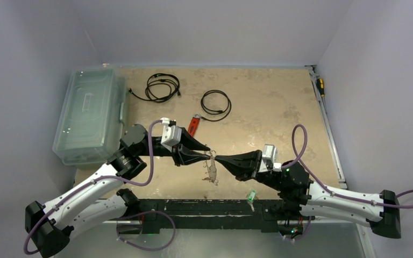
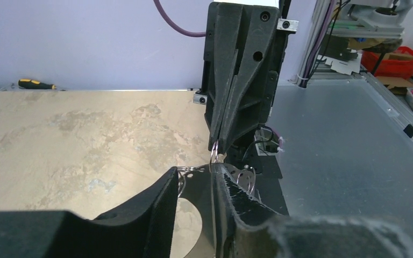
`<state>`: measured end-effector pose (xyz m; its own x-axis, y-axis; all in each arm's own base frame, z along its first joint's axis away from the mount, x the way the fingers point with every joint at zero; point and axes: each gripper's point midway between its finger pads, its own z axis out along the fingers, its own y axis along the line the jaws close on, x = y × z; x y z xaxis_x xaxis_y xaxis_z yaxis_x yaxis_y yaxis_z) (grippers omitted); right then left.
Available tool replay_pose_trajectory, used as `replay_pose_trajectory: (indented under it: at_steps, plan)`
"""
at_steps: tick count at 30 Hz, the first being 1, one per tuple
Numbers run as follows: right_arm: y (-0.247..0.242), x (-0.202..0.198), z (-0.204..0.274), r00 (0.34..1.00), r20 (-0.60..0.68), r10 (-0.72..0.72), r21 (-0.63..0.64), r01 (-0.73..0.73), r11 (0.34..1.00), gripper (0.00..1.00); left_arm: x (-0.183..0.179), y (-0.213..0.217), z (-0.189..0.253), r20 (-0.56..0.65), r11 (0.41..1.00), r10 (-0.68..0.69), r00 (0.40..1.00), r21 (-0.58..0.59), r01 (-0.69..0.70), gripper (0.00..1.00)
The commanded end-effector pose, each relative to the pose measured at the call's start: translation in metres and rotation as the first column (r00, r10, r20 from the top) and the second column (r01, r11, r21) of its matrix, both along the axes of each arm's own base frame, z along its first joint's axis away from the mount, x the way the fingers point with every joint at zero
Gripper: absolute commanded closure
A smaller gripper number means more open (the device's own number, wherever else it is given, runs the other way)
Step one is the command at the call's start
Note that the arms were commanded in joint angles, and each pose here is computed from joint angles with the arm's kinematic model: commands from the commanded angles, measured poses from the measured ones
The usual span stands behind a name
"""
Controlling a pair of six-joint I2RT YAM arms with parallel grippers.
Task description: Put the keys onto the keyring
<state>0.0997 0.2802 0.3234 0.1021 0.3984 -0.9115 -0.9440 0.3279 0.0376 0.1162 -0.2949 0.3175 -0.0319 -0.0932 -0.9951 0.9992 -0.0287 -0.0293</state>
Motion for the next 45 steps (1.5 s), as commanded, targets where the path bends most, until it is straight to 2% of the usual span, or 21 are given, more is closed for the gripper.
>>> replay_pose_trajectory:
  at_steps: [1, 12, 14, 17, 22, 24, 26, 29, 32, 37, 41, 45]
  plan:
    - [-0.007, -0.010, 0.049, 0.997, 0.067, 0.030, 0.123, -0.038, 0.992, 1.00, -0.007, -0.002, 0.005, 0.002, 0.999, -0.046, 0.999, -0.026, 0.046, 0.75]
    - [0.002, -0.007, 0.053, 0.997, 0.075, 0.031, 0.130, -0.040, 0.991, 1.00, -0.013, -0.002, 0.005, -0.013, 0.996, -0.082, 0.997, -0.033, 0.081, 0.78]
    - [0.003, -0.007, 0.054, 0.997, 0.076, 0.032, 0.134, -0.042, 0.990, 1.00, -0.014, -0.002, 0.005, -0.014, 0.996, -0.088, 0.996, -0.034, 0.087, 0.84]
    - [0.004, -0.008, 0.054, 0.996, 0.078, 0.038, 0.137, -0.048, 0.989, 1.00, -0.015, -0.001, 0.008, -0.008, 0.995, -0.090, 0.996, -0.040, 0.090, 1.00]
    - [0.003, -0.005, 0.049, 0.998, 0.056, 0.025, 0.119, -0.032, 0.992, 1.00, -0.010, 0.004, 0.011, 0.004, 0.999, -0.030, 1.000, -0.036, 0.030, 1.00]
    - [0.002, -0.004, 0.044, 0.999, 0.021, 0.024, 0.087, -0.026, 0.996, 0.99, -0.004, 0.005, 0.006, 0.009, 1.000, 0.005, 1.000, 0.001, -0.005, 1.00]
    - [-0.001, 0.008, 0.028, 0.999, -0.022, -0.040, 0.001, 0.040, 0.999, 0.83, 0.002, 0.005, 0.000, 0.008, 0.998, 0.033, 0.999, 0.050, -0.034, 1.00]
    - [-0.009, 0.014, 0.022, 0.995, -0.029, -0.091, -0.082, 0.088, 0.993, 0.65, 0.007, 0.005, -0.003, 0.004, 0.995, 0.050, 0.999, 0.085, -0.050, 1.00]
    - [-0.012, 0.011, 0.020, 0.996, -0.011, -0.085, -0.170, 0.082, 0.982, 0.56, 0.010, 0.004, -0.008, -0.003, 0.991, 0.056, 0.998, 0.122, -0.055, 1.00]
    - [-0.003, 0.003, 0.009, 1.000, -0.009, -0.026, -0.341, 0.021, 0.940, 0.50, 0.011, 0.005, -0.018, -0.039, 0.982, 0.066, 0.997, 0.182, -0.058, 1.00]
    - [0.006, 0.000, 0.012, 1.000, 0.009, 0.010, -0.411, -0.006, 0.912, 0.60, 0.006, 0.007, -0.023, -0.048, 0.979, 0.054, 0.997, 0.197, -0.044, 1.00]
    - [0.015, -0.001, 0.005, 0.999, 0.007, 0.046, -0.493, -0.037, 0.869, 0.58, 0.001, 0.012, -0.021, -0.032, 0.980, 0.054, 0.998, 0.193, -0.047, 1.00]
